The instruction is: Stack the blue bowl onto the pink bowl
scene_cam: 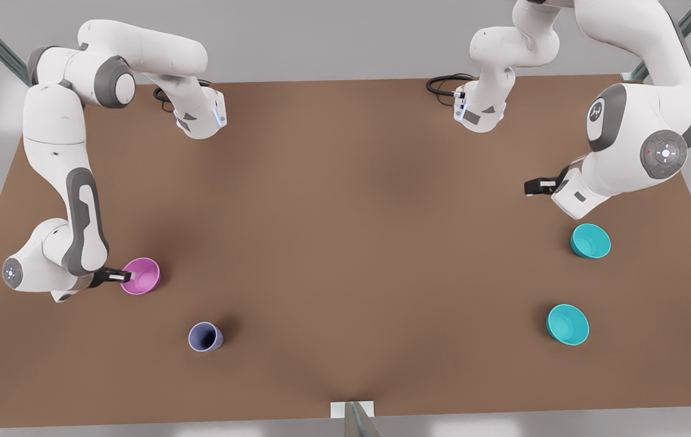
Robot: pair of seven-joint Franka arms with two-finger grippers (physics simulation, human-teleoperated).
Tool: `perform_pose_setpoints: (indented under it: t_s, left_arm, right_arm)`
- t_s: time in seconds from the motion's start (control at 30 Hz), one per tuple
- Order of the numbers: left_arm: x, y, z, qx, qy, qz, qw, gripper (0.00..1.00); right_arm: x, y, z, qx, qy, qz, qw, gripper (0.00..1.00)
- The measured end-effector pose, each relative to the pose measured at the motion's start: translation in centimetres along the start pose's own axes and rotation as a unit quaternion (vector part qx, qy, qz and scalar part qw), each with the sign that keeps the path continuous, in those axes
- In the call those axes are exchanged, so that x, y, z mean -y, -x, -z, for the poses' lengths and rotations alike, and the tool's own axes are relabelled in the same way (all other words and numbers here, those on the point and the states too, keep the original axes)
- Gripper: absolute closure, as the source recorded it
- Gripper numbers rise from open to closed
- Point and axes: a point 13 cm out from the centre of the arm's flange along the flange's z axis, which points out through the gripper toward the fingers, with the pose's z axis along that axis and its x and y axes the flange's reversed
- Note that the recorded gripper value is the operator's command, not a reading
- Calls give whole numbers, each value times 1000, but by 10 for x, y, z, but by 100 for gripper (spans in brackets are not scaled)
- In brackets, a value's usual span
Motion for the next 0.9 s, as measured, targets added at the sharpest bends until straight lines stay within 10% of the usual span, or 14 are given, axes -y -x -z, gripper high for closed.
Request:
perform_pose_setpoints:
  t_s: [0.23,0.53,0.83,0.87,0.9]
  left_arm:
    - [-1,-1,0,-2,0,1,1000,0]
    - [-1,-4,0,-7,1,1,1000,0]
    - [-1,-5,-1,-9,1,1,1000,0]
    - [-1,-5,-1,-9,1,1,1000,0]
    - [-1,-5,-1,-10,1,1,1000,0]
  right_arm:
    - [-78,-11,24,-19,31,36,999,79]
    - [-500,-126,-23,-37,58,180,981,79]
    - [-634,-116,-152,38,50,16,998,79]
    - [-634,-112,-157,42,52,-8,998,50]
    - [-634,-109,-161,45,55,-32,997,0]
